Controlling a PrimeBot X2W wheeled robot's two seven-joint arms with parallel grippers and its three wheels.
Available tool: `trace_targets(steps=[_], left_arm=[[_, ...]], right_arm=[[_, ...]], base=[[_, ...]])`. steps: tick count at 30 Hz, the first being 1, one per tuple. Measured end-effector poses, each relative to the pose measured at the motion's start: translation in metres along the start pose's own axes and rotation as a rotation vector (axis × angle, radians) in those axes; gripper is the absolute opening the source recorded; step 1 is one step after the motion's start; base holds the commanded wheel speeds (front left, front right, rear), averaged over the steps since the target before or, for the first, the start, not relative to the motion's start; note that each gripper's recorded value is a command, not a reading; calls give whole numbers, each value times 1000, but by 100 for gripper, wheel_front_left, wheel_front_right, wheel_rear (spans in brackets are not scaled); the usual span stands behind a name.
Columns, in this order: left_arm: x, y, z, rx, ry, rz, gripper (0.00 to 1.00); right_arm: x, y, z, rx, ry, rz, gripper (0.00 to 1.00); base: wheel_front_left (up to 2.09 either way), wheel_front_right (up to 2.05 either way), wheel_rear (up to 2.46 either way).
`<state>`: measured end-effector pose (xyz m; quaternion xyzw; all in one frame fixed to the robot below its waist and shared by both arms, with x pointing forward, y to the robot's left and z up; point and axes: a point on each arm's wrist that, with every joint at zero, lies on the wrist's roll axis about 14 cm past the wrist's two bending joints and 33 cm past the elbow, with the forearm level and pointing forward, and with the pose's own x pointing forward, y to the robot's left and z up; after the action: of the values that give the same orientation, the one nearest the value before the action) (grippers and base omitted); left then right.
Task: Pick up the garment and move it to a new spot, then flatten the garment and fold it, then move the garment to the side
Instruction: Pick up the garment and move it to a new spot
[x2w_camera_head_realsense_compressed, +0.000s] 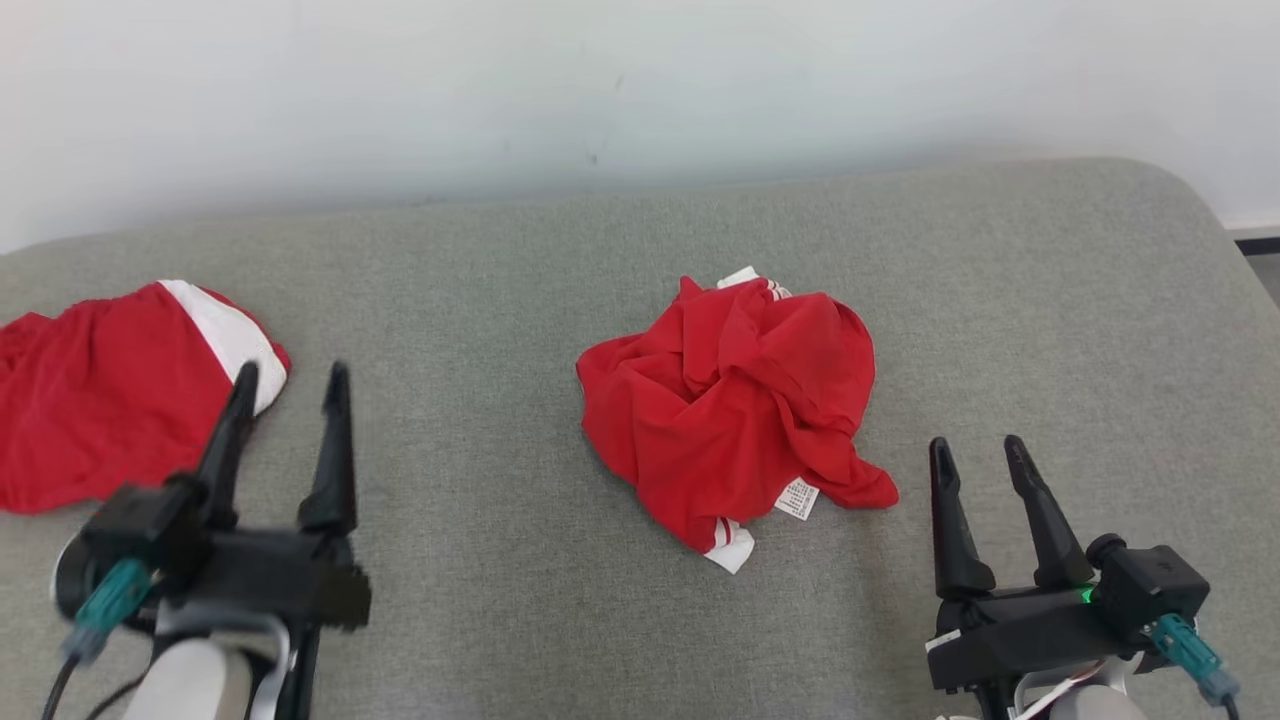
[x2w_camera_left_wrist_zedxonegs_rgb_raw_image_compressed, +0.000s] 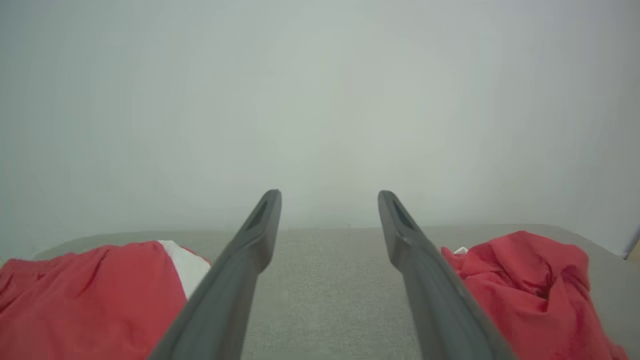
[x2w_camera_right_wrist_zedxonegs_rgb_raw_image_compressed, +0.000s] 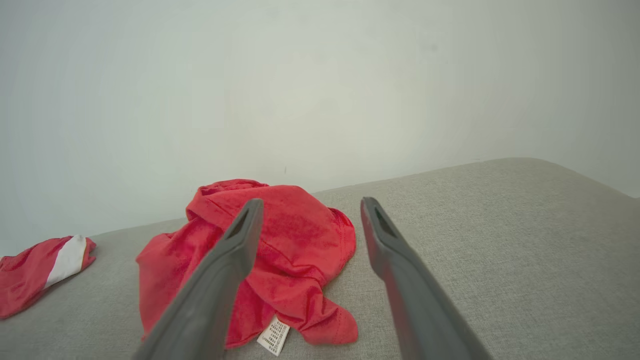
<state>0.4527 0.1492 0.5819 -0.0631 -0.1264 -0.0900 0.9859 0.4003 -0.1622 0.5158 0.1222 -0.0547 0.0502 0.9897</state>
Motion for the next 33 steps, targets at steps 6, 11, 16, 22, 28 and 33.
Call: trace_targets(steps=[6,11,16,22,28,33], left_arm=[[-45,30,-2,10,20,110,100],[-72,39,-7,-4,45,162,100],[-87,39,-11,-11,55,188,100],[-99,39,-19,-16,79,211,100],[-106,40,-25,-12,97,220,100],[-107,42,-26,-10,100,224,100]], right_arm=[[-5,14,2,-25,0,42,100],[-12,19,-2,-42,15,59,100],[-20,23,-11,-52,44,70,100],[-26,25,-17,-59,62,75,100],[-29,26,-20,-61,74,79,100],[-30,28,-21,-61,77,84,100]], base=[[0,0,0],[0,0,0],[0,0,0],[0,0,0],[0,0,0],[0,0,0]])
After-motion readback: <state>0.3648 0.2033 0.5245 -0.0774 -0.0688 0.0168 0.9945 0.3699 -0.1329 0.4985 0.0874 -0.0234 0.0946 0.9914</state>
